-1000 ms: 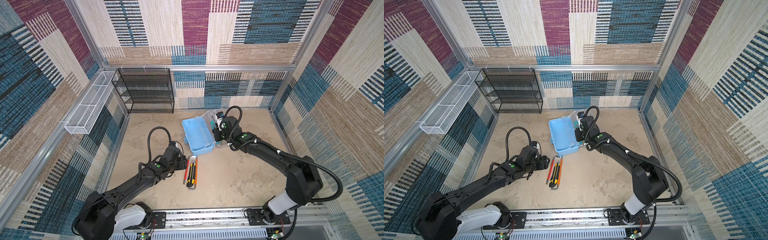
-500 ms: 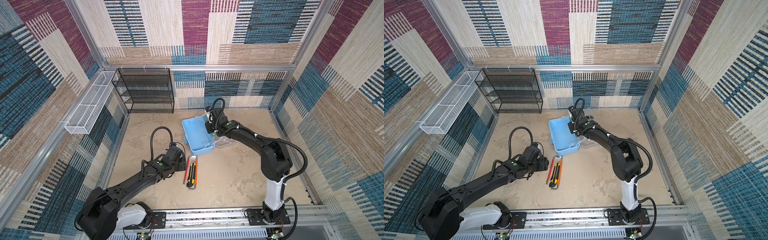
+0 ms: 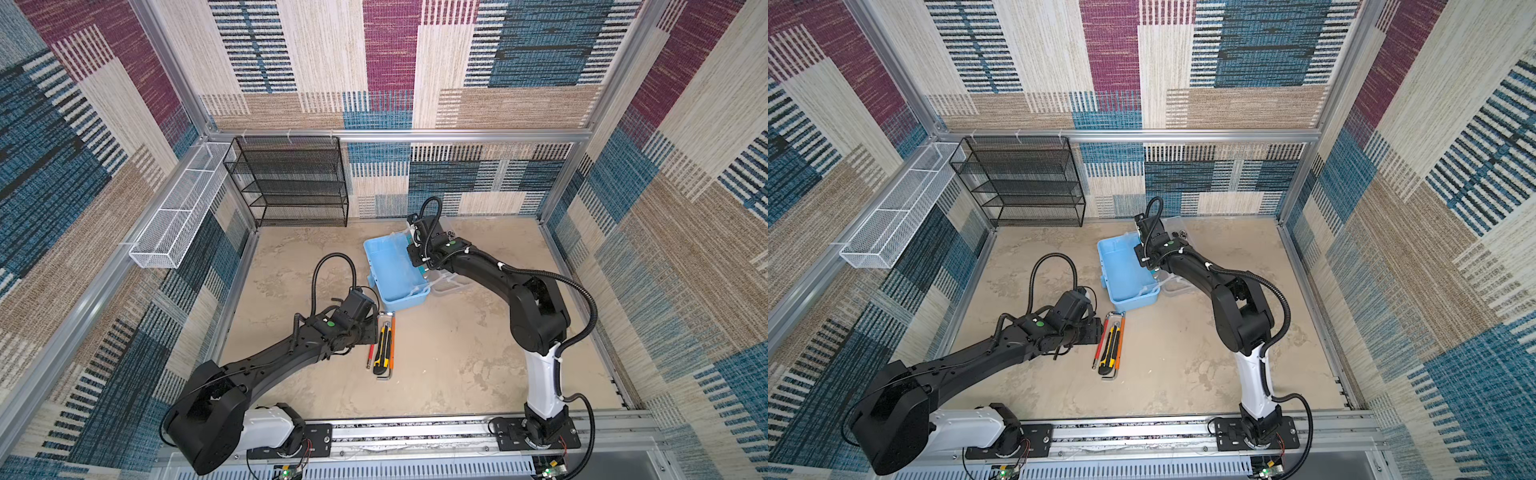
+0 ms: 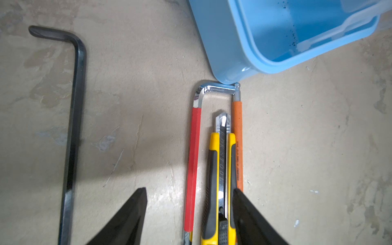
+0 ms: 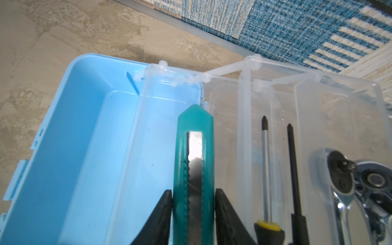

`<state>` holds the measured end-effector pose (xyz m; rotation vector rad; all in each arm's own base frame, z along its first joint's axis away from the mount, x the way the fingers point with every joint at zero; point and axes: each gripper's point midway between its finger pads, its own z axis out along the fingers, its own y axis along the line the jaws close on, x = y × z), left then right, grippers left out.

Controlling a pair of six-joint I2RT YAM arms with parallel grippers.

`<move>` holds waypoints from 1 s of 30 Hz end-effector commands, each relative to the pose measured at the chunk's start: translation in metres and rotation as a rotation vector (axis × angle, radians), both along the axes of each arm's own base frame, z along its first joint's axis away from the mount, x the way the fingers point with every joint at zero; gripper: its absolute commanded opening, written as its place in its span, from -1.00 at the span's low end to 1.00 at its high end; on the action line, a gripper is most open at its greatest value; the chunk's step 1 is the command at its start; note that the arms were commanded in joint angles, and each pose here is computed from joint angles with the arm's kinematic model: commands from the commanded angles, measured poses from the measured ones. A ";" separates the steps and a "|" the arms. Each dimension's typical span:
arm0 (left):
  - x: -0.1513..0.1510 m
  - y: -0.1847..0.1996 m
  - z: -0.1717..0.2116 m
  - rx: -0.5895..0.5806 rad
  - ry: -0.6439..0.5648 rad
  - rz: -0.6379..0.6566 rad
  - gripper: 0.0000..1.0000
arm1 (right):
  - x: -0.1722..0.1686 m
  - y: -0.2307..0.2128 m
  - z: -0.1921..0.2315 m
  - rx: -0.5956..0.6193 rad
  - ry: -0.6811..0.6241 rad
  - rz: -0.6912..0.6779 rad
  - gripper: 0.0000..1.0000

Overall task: Pack the tool kit
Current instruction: 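Lower the teal knife into the clear tray beside the screwdrivers and open the right gripper, then grasp the yellow-black utility knife with the left gripper while the right gripper withdraws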

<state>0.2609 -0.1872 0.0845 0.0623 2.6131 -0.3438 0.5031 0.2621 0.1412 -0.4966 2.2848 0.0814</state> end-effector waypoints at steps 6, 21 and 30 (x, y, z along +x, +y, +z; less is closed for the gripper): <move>-0.001 -0.010 0.000 0.023 0.006 -0.054 0.26 | 0.000 -0.002 0.014 0.020 -0.015 -0.026 0.05; -0.016 -0.037 -0.018 0.037 0.091 -0.131 0.14 | -0.010 -0.002 0.064 0.130 -0.098 -0.027 0.18; -0.026 -0.044 -0.032 0.082 0.147 -0.158 0.20 | -0.022 -0.012 0.066 0.126 -0.119 -0.034 0.28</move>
